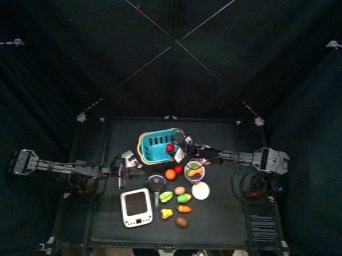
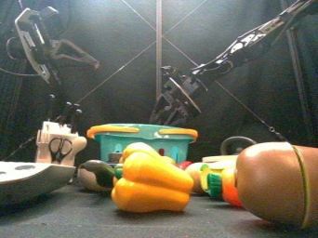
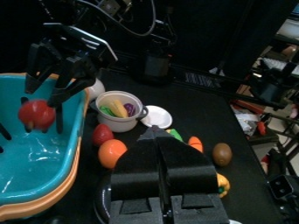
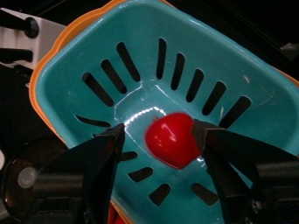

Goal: Place apple into basket

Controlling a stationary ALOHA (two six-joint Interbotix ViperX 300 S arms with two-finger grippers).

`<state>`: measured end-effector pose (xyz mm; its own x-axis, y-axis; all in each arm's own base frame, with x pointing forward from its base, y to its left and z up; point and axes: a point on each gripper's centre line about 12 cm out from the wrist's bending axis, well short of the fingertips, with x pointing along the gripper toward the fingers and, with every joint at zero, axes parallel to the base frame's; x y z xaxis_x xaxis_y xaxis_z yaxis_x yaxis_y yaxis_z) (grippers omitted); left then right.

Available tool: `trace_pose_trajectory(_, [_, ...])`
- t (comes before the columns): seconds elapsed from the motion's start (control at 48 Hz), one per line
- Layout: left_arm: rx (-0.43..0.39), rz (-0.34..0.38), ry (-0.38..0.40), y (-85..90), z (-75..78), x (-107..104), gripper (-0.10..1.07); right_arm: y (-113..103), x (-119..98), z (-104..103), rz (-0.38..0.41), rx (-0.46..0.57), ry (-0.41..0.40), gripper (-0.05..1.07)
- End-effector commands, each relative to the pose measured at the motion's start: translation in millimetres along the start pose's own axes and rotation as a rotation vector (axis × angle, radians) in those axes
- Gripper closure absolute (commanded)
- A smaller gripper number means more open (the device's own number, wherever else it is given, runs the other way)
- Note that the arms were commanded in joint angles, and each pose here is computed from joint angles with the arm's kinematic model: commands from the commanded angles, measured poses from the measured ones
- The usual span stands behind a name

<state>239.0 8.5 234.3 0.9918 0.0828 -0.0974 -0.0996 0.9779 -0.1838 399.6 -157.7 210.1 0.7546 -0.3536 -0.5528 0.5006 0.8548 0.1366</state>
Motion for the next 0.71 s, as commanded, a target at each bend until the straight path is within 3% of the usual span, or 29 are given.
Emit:
trace_pose_trajectory(0.0, [-0.004,-0.001,-0.02,-0.9,6.4,1.9,0.97,1.1,-5.5,10.9,0.008,-0.001,-0.032,0.09])
trace_pose_trajectory(0.688, [-0.004,0.0,-0.017,-0.7,5.5,2.0,0.97,-3.1,-5.9,8.9,-0.043,-0.018,-0.003,0.09])
